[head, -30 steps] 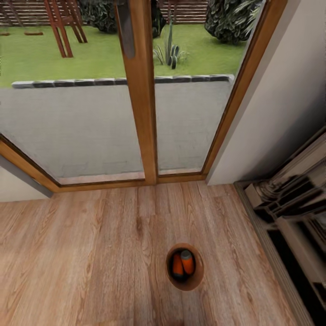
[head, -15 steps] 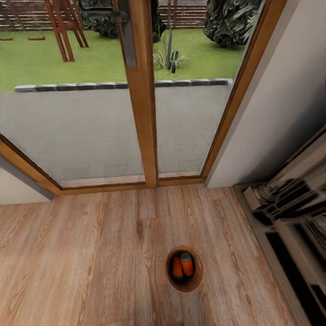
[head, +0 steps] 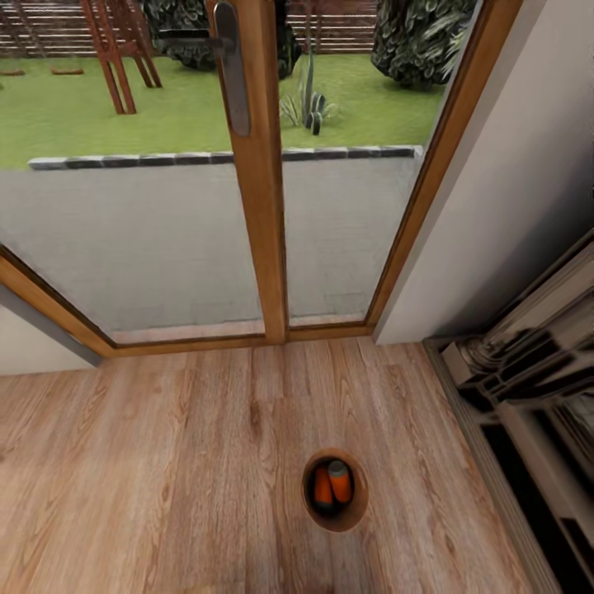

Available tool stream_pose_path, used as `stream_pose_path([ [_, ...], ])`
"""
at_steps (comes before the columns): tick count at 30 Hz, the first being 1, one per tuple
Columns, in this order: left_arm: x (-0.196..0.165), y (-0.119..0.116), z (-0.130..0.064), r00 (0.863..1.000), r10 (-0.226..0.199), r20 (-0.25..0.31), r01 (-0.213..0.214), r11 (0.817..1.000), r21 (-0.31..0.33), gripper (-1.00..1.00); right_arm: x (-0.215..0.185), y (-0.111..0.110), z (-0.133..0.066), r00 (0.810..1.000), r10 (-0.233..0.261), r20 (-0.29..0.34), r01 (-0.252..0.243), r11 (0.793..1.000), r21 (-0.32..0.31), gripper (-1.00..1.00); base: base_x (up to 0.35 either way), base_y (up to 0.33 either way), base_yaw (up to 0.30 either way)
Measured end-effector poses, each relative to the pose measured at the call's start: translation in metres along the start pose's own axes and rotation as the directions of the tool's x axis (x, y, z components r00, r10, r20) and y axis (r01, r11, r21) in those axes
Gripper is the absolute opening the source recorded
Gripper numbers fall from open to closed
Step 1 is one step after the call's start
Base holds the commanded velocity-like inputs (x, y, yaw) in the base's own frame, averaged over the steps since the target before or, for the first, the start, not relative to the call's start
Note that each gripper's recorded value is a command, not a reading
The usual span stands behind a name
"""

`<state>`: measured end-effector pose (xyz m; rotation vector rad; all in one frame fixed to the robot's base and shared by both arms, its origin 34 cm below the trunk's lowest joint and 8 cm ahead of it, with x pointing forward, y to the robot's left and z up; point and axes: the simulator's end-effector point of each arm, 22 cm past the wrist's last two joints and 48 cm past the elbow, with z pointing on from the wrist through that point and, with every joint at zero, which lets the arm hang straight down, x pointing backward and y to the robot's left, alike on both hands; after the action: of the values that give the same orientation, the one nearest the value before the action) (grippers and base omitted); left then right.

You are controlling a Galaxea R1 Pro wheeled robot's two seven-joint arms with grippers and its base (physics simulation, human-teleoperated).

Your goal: Put the three can of soda from the living room inside the tash can in the kitchen.

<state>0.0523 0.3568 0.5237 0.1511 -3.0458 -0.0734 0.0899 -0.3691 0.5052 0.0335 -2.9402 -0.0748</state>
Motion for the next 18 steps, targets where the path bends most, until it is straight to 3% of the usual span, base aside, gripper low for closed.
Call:
stream_pose_path([
  [7, 0.003, -0.014, -0.008, 1.000, -0.008, -0.004, 0.008, 1.000, 0.012, 1.00, 0.003, 0.002, -0.009, 1.000, 0.003, 0.001, -0.003, 1.000, -0.001, 1.00, 0.000, 0.000, 0.000],
  [14, 0.000, -0.016, -0.013, 1.000, -0.015, 0.008, 0.014, 1.000, 0.010, 1.00, -0.001, 0.000, -0.014, 0.996, 0.087, 0.025, -0.087, 0.996, 0.013, 1.00, 0.000, 0.000, 0.000],
  [18, -0.001, -0.016, -0.012, 1.000, -0.016, 0.011, 0.016, 1.000, 0.009, 1.00, -0.003, -0.001, -0.014, 0.994, 0.108, 0.032, -0.108, 0.994, 0.017, 1.00, 0.000, 0.000, 0.000],
])
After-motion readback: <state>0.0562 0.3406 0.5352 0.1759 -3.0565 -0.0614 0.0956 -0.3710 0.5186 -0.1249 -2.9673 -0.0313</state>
